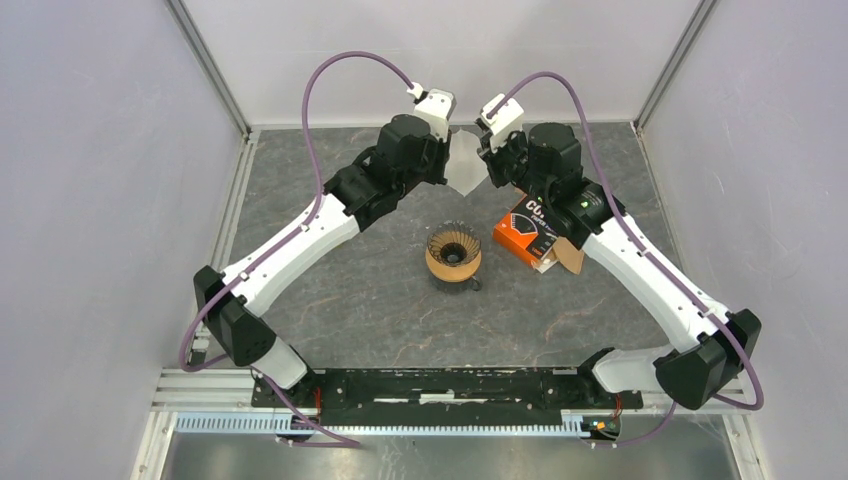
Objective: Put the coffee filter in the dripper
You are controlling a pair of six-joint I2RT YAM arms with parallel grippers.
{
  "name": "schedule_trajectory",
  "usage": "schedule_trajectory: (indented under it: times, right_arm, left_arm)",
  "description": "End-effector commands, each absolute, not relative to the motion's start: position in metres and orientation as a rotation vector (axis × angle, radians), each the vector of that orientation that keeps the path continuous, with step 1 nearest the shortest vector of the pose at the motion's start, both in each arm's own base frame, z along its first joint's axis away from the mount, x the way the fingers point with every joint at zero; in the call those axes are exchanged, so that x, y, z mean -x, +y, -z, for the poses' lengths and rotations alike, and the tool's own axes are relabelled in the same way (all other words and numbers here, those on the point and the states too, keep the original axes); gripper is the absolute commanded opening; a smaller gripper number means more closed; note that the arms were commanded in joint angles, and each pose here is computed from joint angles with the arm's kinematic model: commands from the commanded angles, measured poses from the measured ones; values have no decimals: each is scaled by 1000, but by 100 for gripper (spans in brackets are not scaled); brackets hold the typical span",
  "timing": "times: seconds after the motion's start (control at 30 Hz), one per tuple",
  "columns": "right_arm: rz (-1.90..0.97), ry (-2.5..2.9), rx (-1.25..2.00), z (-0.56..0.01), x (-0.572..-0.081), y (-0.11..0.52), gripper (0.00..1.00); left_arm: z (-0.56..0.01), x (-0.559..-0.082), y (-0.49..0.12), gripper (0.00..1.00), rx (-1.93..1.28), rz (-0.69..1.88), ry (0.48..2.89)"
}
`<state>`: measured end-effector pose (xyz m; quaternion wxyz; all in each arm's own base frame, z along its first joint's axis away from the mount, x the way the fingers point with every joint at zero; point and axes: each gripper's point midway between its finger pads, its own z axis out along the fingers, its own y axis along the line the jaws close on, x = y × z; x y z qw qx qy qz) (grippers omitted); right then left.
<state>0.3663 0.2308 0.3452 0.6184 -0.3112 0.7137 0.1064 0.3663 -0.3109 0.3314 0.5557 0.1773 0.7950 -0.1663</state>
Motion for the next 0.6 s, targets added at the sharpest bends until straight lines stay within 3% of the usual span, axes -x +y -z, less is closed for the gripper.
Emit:
schedule_trajectory:
  times: [0.0,0.57]
  right_arm:
    - [-222,1588,691,-363,-363,224,2]
    - [-220,1570,726,-363,-360,224,2]
  left_arm:
    - [-363,-358,-310,2,-454,421,1775]
    - [-362,-352,-314,2,-513,447,1761]
